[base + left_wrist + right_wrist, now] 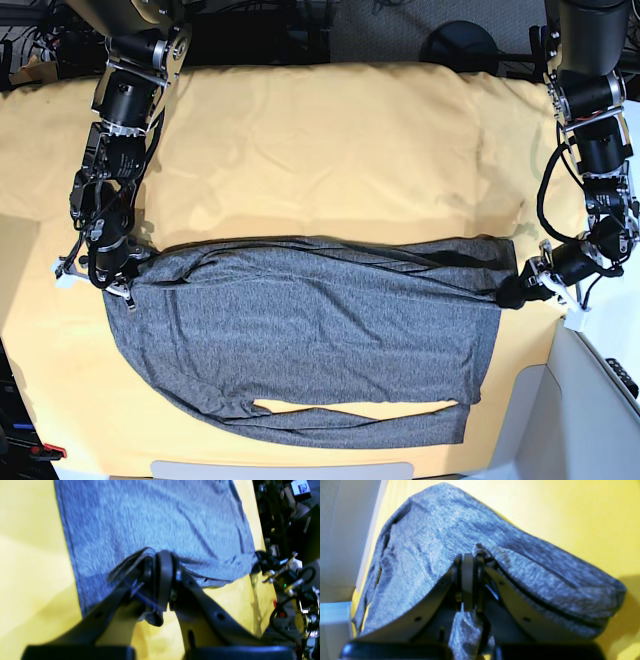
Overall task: Fold the T-shirt properly
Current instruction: 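Lower the folded shoulder edge onto the shirt body with both grippers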
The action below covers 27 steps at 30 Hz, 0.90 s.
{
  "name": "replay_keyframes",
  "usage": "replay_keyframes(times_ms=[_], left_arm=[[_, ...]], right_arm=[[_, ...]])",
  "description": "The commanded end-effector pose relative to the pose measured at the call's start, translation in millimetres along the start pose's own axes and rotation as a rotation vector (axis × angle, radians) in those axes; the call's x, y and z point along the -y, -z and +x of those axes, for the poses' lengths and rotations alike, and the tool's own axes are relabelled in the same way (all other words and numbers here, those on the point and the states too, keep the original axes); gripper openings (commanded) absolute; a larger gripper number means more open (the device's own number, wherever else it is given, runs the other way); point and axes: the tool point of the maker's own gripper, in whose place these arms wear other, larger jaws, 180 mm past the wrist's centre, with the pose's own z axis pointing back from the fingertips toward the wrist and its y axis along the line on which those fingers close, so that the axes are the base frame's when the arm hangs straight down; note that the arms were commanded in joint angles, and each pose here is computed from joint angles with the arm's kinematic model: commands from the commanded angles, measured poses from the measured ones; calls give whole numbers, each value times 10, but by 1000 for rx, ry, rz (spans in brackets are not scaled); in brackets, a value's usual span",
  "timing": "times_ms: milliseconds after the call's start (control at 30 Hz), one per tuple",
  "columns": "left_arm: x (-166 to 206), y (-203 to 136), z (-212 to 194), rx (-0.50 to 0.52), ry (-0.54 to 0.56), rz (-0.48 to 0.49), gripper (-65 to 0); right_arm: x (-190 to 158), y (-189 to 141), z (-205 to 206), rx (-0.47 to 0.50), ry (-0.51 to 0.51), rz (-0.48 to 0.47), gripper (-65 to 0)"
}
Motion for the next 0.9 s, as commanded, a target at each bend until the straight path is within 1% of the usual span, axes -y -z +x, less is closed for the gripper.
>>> replay_keyframes(times_ms=[0, 200, 300, 367, 400, 467, 533, 600, 633, 700, 867], left_arm=[[76, -66, 275, 75, 28, -15, -648], [33, -58, 203, 80, 16, -9, -647], [5, -63, 172, 86, 9, -4, -645], [-26, -67, 120, 84, 2, 2, -629], [-33, -69, 111, 84, 0, 3, -609], [-37, -69, 101, 82, -1, 3, -530], [-37, -68, 87, 74, -1, 3, -414], [-79, -84, 17, 62, -8, 12, -336], [-87, -92, 2, 58, -7, 15, -326], [-99, -99, 1, 58, -13, 21, -339], [-100, -97, -81, 15, -15, 20, -347]], right_arm=[[-184, 3, 214, 57, -23, 40, -650], [-120, 19, 217, 64, -80, 6, -650], [-100, 79, 154, 41, -78, -5, -644], [-56, 125, 81, 17, -71, -20, -592], [-50, 147, 52, 5, -68, -24, -556], [9, 185, -36, -23, -60, -43, -463], [-3, 201, -133, -43, -53, -43, -368], [-39, 183, -149, -40, -51, -32, -316], [-64, 169, -114, -29, -54, -24, -311], [-82, 121, -55, -8, -59, -12, -313], [-298, -152, 347, 124, -80, 64, -313]])
